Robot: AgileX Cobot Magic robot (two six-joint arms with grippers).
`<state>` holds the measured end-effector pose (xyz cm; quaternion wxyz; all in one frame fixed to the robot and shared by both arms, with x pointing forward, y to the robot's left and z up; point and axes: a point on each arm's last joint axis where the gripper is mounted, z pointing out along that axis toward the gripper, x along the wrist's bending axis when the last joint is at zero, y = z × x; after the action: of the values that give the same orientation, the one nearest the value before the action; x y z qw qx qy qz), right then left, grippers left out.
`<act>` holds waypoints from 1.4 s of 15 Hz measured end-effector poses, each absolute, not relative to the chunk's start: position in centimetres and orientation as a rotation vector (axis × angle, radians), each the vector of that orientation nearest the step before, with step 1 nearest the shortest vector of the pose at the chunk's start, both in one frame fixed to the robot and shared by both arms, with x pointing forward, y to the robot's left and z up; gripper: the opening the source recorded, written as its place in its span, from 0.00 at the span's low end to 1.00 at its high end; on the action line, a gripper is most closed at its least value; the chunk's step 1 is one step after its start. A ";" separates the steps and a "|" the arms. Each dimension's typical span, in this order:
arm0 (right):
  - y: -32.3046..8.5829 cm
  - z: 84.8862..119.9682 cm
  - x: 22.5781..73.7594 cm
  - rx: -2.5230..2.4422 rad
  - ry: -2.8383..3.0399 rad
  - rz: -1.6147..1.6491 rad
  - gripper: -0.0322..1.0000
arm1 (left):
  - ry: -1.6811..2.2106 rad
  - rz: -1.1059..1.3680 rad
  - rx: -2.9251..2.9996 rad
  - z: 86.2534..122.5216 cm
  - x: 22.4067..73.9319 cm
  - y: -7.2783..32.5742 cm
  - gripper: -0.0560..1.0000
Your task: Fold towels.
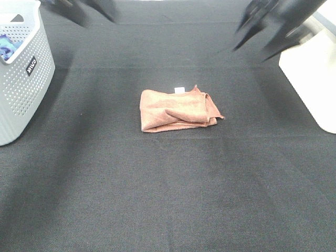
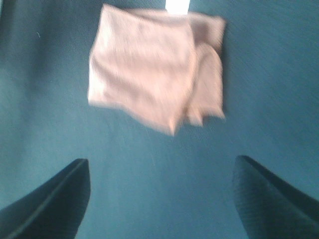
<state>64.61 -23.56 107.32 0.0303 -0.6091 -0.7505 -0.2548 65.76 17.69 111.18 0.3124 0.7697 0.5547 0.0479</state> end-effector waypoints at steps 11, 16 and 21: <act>-26.3 114.3 48.9 -2.043 -2.500 -0.762 0.75 | 1.550 0.420 2.093 117.2 48.8 23.7 0.72; -27.1 110.0 39.4 -2.052 -2.484 -0.700 0.75 | 1.569 0.411 2.104 111.2 38.4 26.1 0.72; -28.0 106.5 31.8 -2.094 -2.574 -0.799 0.75 | 1.508 0.488 2.044 106.7 30.7 27.9 0.72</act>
<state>31.78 -27.97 106.47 -0.1350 -0.6079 -0.7473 -0.2319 30.70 27.87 106.71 0.2740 0.7599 0.5608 0.1815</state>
